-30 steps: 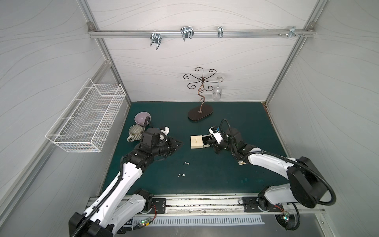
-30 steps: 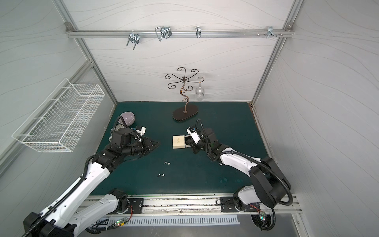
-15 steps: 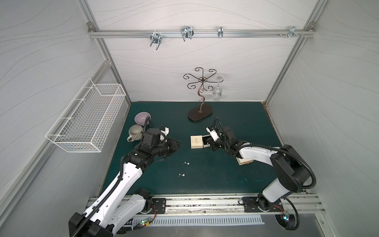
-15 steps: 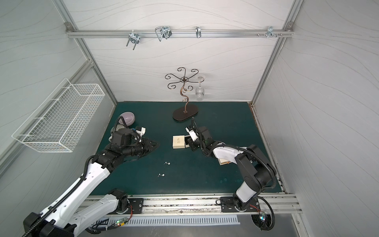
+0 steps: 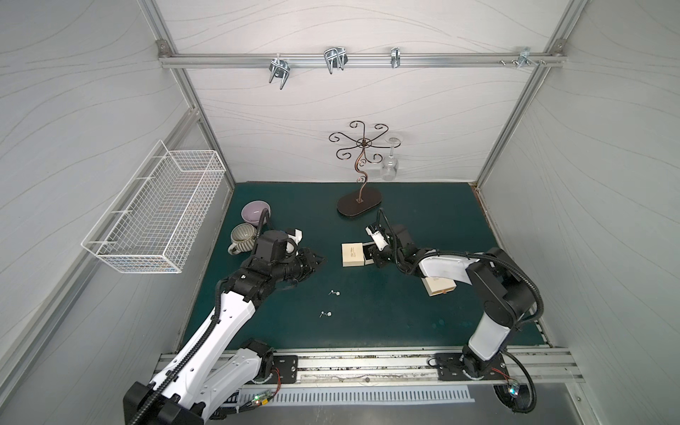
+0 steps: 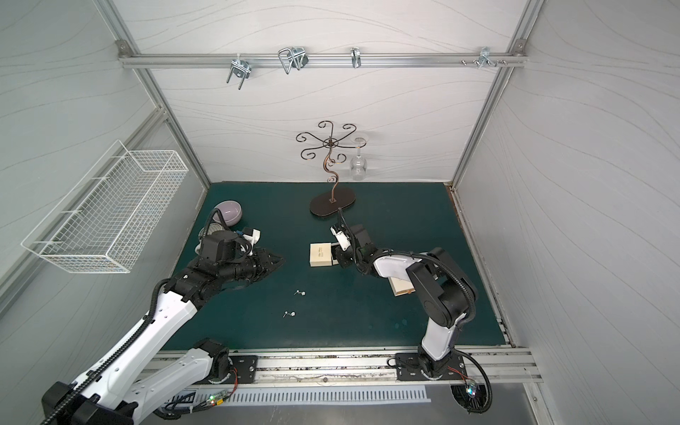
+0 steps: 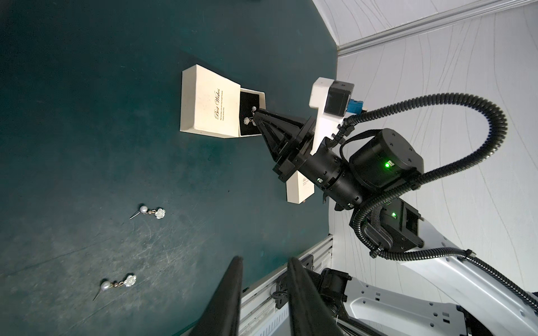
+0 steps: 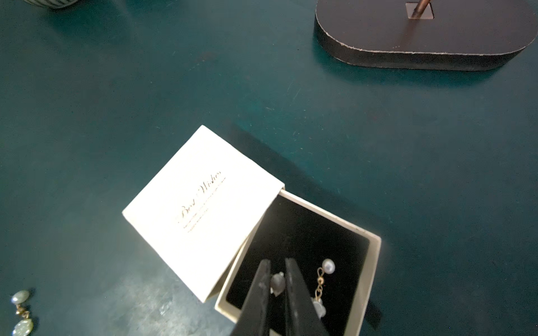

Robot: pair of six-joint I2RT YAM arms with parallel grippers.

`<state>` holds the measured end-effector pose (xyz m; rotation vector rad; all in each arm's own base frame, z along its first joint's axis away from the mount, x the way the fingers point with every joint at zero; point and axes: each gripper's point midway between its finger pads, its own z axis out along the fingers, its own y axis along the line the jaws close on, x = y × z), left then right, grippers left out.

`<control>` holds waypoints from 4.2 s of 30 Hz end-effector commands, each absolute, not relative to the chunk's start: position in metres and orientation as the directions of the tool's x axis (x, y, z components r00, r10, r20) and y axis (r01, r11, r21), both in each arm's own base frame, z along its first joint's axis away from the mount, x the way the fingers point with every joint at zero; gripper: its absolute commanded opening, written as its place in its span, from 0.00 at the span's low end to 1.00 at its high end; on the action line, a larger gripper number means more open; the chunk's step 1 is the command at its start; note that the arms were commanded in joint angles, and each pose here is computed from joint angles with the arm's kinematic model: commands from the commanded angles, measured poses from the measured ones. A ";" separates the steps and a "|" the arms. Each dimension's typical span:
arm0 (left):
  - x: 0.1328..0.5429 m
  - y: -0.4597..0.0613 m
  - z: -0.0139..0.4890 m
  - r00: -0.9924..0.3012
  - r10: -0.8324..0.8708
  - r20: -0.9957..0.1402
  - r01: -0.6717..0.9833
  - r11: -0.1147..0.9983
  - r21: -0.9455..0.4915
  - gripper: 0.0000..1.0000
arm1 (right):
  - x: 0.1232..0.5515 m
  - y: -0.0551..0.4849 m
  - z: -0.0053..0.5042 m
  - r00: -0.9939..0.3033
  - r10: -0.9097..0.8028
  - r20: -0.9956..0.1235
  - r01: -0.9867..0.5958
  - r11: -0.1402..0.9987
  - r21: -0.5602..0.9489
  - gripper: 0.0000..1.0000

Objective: Place the earrings into the drawer-style jewelry box
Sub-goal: Insert the earring into the inner lining.

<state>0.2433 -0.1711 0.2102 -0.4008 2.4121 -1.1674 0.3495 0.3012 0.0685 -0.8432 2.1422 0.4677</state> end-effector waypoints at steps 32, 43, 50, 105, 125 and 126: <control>0.251 -0.168 0.221 -0.849 -0.442 -0.289 -0.036 0.595 -0.803 0.31 | 0.372 0.311 0.057 -0.480 -0.419 -0.771 -0.679 0.734 0.024 0.13; 0.250 -0.167 0.220 -0.848 -0.443 -0.290 -0.037 0.595 -0.803 0.30 | 0.373 0.316 0.055 -0.476 -0.419 -0.773 -0.683 0.730 0.026 0.13; 0.249 -0.166 0.218 -0.848 -0.445 -0.288 -0.040 0.597 -0.801 0.31 | 0.371 0.320 0.049 -0.480 -0.428 -0.766 -0.688 0.726 0.026 0.13; 0.253 -0.167 0.212 -0.851 -0.446 -0.279 -0.051 0.598 -0.800 0.30 | 0.370 0.312 0.061 -0.557 -0.354 -0.752 -0.656 0.743 0.136 0.15; 0.253 -0.167 0.210 -0.850 -0.447 -0.278 -0.052 0.597 -0.801 0.31 | 0.365 0.315 0.072 -0.552 -0.346 -0.759 -0.674 0.721 0.162 0.15; 0.253 -0.167 0.210 -0.851 -0.448 -0.275 -0.055 0.597 -0.801 0.31 | 0.365 0.316 0.076 -0.545 -0.342 -0.766 -0.675 0.720 0.159 0.15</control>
